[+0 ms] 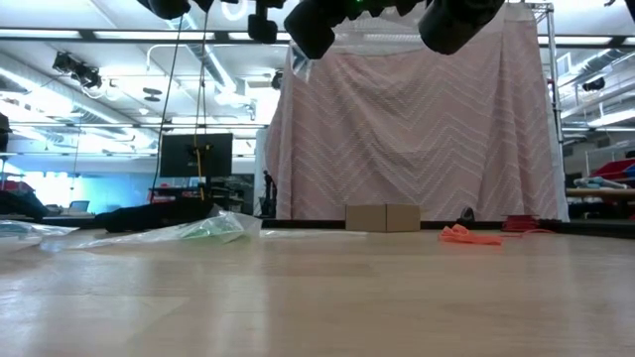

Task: Sort rubber bands
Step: Close the transparent zip bag

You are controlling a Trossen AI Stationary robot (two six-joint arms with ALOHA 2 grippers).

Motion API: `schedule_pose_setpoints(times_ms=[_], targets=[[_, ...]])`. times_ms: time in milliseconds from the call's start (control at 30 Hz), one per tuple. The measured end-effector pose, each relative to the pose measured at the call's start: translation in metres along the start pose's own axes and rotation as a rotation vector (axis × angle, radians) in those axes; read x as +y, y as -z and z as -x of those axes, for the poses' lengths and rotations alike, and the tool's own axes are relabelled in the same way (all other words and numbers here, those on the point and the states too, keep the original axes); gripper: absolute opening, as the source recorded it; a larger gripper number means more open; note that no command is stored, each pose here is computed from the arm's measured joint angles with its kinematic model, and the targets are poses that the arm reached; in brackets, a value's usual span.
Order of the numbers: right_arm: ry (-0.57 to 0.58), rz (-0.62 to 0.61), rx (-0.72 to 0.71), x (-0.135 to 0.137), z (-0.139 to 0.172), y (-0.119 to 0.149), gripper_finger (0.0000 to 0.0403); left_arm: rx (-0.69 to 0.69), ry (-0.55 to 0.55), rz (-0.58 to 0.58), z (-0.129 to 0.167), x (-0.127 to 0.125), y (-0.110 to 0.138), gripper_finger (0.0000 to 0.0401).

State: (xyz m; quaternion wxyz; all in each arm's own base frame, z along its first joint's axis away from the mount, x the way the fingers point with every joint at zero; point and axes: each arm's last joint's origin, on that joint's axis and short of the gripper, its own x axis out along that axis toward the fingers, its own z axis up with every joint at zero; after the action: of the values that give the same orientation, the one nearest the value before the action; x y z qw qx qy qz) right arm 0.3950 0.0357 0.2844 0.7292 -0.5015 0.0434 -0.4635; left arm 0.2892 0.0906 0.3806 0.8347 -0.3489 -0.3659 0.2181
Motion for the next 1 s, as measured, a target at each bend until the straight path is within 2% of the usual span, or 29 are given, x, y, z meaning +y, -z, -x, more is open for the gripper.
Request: schedule_pose_setpoints(times_ms=[500, 600, 733, 867, 1000], targets=[[-0.014, -0.086, 0.072, 0.002, -0.001, 0.003, 0.0, 0.021, -0.019, -0.048, 0.0, 0.002, 0.002, 0.0028], [-0.048, -0.086, 0.096, 0.009, -0.002, 0.004, 0.0, 0.049, -0.036, -0.093, 0.0, 0.004, 0.005, 0.0032], [-0.093, -0.096, 0.135, 0.017, -0.004, 0.008, 0.0, 0.09, 0.0, -0.174, -0.001, 0.006, 0.004, 0.0038], [-0.129, -0.107, 0.182, 0.026, -0.009, 0.016, 0.0, 0.11, 0.034, -0.282, -0.001, 0.006, 0.005, 0.0058], [-0.142, -0.133, 0.205, 0.03, -0.013, 0.021, 0.0, 0.123, 0.009, -0.337, -0.001, 0.008, 0.007, 0.0077]])
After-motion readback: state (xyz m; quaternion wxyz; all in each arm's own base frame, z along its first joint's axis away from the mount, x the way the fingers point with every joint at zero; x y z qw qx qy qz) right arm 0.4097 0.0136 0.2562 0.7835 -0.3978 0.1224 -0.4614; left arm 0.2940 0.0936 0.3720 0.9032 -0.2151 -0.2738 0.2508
